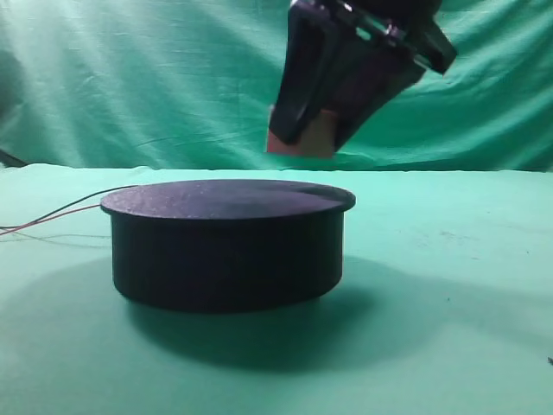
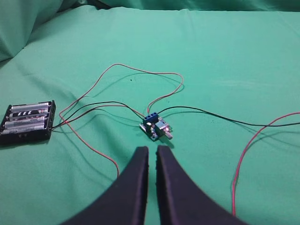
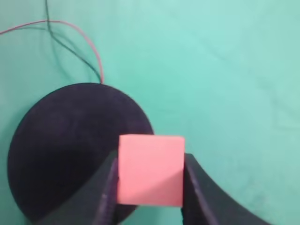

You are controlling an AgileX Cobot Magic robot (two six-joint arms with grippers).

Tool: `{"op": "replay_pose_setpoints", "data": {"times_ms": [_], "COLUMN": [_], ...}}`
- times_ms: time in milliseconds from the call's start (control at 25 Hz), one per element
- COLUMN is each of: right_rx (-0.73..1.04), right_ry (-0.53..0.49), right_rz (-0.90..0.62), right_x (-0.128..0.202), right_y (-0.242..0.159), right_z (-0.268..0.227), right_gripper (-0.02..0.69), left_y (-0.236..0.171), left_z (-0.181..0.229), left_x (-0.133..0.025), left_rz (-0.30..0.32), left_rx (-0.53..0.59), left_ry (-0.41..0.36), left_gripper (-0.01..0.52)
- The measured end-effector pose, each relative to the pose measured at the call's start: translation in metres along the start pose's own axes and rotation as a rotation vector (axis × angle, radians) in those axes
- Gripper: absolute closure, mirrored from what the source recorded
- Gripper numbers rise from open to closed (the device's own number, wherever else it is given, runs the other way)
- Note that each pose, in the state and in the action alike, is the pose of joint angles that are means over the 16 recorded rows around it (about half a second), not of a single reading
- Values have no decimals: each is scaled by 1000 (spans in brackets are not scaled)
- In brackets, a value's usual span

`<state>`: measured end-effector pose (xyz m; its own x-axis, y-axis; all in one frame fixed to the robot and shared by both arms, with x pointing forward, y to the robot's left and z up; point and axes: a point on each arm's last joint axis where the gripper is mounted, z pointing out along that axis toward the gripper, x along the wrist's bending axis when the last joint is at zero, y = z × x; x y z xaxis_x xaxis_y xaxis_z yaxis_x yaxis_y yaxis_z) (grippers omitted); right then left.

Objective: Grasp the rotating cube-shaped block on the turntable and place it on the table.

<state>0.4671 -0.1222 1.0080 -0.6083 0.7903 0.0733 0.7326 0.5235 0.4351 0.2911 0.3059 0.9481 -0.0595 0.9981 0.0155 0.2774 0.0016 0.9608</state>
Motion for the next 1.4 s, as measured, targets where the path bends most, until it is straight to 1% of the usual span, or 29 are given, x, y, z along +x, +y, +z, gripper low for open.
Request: {"op": "replay_pose_setpoints", "data": {"times_ms": [120, 240, 400, 520, 640, 760, 880, 1200, 1280, 1400], "right_rx": [21, 55, 95, 101, 87, 60, 19, -118, -145, -178], "right_ry": [-39, -57, -50, -39, -30, -22, -13, 3, 2, -2], "right_rz": [54, 104, 156, 184, 195, 196, 190, 167, 157, 139], "right_x": [-4, -6, -6, -6, -4, -3, -1, 4, 4, 4], "right_y": [-17, -36, -57, -63, -61, -59, -57, -65, -68, -71], "right_z": [3, 13, 27, 30, 24, 8, -13, -71, -80, -90], "right_gripper": [428, 419, 367, 321, 313, 344, 397, 622, 651, 665], "left_y": [0, 0, 0, 0, 0, 0, 0, 0, 0, 0], "left_z": [0, 0, 0, 0, 0, 0, 0, 0, 0, 0], "left_x": [0, 0, 0, 0, 0, 0, 0, 0, 0, 0], "left_rz": [0, 0, 0, 0, 0, 0, 0, 0, 0, 0], "left_rx": [0, 0, 0, 0, 0, 0, 0, 0, 0, 0], "left_ry": [0, 0, 0, 0, 0, 0, 0, 0, 0, 0], "left_gripper": [514, 514, 514, 514, 514, 514, 514, 514, 514, 514]}}
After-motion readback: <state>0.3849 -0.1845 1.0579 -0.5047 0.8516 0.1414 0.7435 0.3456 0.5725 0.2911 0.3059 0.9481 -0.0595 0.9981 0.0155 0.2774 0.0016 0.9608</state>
